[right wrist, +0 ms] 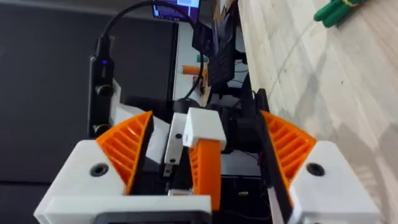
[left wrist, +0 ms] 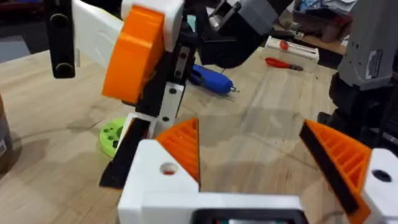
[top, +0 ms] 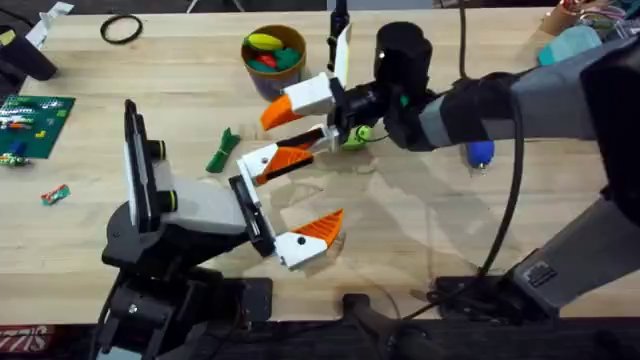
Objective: Pick up the gripper from the table and insert it into the empty holder that is missing its gripper. Then pick up a screw, insert it into the mounting hole, and use the screwdriver to tighten it. Finally, clean up the table by picking up the vegetable and placing it into the bucket.
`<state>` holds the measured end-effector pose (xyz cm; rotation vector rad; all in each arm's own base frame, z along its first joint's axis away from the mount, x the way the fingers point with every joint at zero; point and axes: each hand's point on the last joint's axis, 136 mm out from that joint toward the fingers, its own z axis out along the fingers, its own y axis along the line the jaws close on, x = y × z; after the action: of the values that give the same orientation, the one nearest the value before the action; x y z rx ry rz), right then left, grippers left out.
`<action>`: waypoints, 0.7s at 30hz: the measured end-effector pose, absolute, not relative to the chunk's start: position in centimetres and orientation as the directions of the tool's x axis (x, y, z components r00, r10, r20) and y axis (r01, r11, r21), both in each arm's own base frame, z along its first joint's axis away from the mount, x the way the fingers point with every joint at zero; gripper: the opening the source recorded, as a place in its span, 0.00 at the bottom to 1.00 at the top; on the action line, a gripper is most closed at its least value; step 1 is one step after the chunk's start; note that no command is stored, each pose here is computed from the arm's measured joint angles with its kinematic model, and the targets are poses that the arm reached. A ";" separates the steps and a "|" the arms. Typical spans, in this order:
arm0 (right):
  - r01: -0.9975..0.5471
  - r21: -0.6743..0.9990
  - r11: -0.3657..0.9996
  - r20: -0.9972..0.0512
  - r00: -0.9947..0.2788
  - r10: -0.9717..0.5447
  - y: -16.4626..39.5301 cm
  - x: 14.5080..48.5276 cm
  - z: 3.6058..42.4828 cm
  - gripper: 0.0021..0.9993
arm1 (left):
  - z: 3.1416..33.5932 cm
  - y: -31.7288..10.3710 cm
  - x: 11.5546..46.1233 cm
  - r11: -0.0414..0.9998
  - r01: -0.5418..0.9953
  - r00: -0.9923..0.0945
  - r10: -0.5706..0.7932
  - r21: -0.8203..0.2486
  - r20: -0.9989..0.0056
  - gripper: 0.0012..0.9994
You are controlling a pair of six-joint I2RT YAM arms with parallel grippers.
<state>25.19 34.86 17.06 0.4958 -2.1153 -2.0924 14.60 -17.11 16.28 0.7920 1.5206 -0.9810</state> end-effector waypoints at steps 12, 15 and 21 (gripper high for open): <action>0.021 0.997 0.080 0.036 -0.981 -0.191 28.3 28.9 13.3 1.00 | 16.3 -17.1 14.6 0.430 0.888 -0.170 -0.026 -0.164 -0.985 0.99; 0.071 0.991 0.111 0.089 -0.982 -0.168 27.4 28.6 11.7 1.00 | 16.3 -17.1 14.6 0.430 0.888 -0.170 -0.026 -0.165 -0.985 0.99; 0.139 0.969 0.202 0.165 -0.979 -0.118 26.7 27.9 9.4 1.00 | 16.3 -17.1 14.6 0.430 0.888 -0.170 -0.026 -0.164 -0.985 0.99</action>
<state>27.91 26.73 9.42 -0.0207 -2.2696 -1.8653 14.56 -17.12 16.27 0.7937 1.5203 -0.9829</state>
